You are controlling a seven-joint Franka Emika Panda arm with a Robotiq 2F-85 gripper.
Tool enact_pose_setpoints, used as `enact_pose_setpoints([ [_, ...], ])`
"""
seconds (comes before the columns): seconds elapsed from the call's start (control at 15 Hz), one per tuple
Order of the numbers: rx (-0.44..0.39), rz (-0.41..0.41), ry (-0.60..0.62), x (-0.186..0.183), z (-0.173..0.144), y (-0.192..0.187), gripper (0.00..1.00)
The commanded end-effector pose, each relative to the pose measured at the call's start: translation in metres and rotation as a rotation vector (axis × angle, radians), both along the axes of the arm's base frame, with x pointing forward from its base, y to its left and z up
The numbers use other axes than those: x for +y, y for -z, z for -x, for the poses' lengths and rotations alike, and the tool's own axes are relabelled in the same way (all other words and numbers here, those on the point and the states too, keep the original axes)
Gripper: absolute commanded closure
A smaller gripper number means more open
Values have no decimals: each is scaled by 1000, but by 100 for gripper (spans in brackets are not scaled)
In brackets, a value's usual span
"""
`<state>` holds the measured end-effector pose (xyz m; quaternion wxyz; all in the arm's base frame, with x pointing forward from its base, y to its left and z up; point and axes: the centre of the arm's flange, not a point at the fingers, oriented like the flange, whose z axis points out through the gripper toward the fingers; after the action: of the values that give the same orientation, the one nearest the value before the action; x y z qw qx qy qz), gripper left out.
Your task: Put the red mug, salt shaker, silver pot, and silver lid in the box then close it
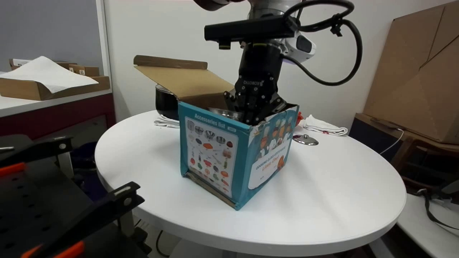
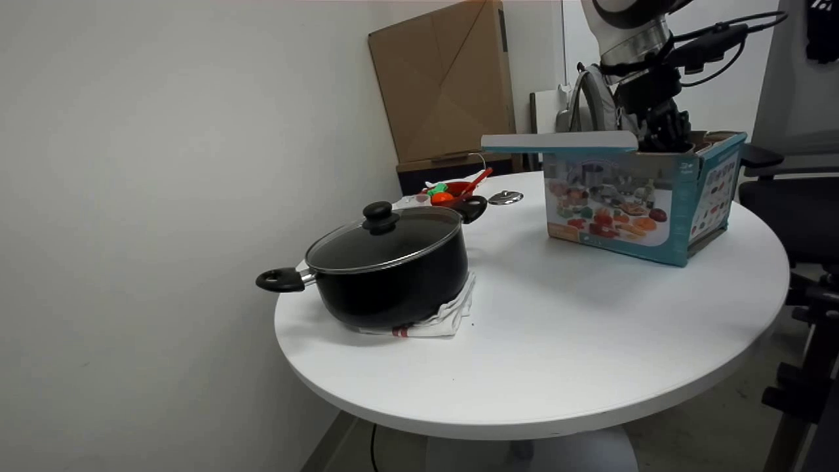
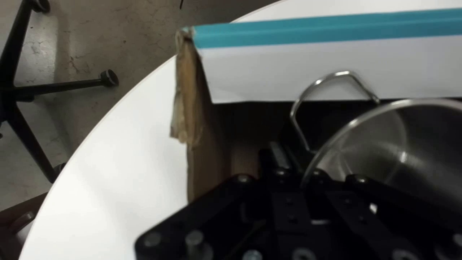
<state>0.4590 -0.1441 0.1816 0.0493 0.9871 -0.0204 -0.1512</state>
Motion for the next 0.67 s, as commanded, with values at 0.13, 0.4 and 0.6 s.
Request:
enact_pose_setpoints([
  [0.13,3,49,-5,-5,-14,22,99],
  [0.4,-53,63,-49,-1,-25,42,99],
  [0.6,-80,70,-86,7,-27,58,99],
])
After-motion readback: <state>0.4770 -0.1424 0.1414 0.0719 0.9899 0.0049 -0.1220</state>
